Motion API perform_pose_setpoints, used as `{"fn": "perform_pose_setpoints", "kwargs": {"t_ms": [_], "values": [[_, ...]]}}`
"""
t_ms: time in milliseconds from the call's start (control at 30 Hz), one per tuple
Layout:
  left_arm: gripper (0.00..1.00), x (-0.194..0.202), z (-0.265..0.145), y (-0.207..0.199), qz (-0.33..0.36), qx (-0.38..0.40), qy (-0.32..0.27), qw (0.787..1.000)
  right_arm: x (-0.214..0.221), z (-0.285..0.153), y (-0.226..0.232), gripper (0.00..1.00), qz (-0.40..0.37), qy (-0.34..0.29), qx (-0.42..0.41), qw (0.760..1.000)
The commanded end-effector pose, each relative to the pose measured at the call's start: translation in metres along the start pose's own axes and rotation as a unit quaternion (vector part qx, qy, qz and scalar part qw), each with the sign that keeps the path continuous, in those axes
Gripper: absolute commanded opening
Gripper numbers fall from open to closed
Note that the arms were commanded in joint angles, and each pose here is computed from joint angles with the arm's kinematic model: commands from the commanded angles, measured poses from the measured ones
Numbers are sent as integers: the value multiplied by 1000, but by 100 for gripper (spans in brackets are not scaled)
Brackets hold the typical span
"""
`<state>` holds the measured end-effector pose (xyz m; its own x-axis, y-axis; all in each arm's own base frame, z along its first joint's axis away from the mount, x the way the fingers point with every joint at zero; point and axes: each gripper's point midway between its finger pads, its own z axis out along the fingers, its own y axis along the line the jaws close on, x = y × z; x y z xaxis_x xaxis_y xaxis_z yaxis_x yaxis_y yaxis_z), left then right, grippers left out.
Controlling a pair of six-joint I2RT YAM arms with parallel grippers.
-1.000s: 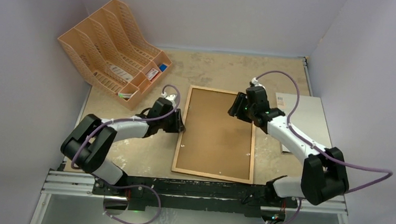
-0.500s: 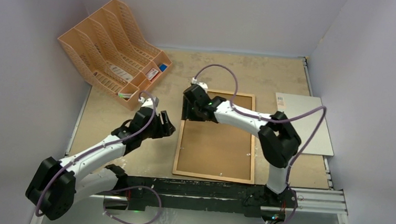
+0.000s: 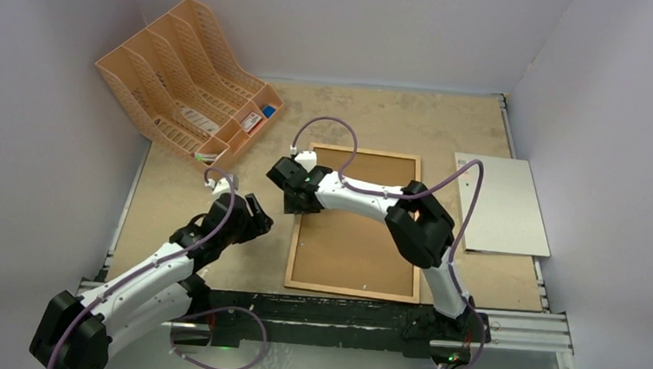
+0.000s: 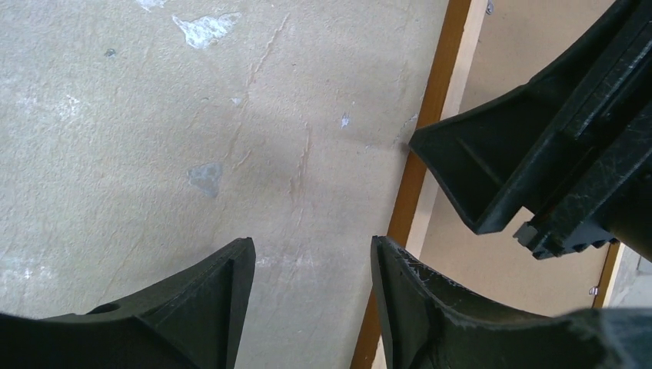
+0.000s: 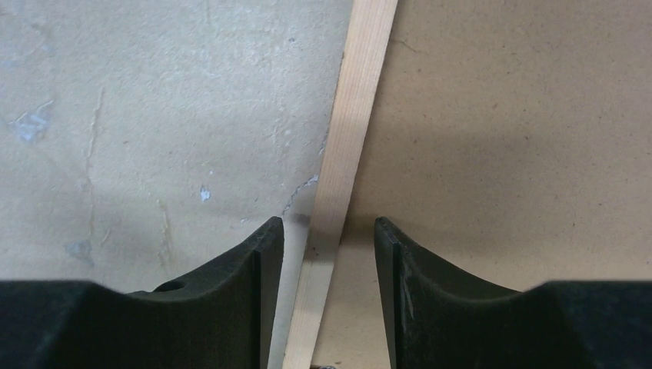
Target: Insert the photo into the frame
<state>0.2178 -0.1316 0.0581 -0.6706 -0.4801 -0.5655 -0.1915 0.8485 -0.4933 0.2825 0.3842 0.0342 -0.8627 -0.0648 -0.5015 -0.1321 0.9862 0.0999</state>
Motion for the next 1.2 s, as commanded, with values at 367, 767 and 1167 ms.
{"fn": "perform_pose_setpoints", "kwargs": {"t_ms": [367,767,1167], "values": [[63,-1,-8,-7,-43,33,-14,998,0,1,-1,15,11,1,51,999],[77,7,-41,-93,-49,265,44,962,-49,-89,62,0,25,-25,-135,990],[72,1,-61,-134,-95,330,99,934,-61,-125,60,0,32,-29,-187,981]]}}
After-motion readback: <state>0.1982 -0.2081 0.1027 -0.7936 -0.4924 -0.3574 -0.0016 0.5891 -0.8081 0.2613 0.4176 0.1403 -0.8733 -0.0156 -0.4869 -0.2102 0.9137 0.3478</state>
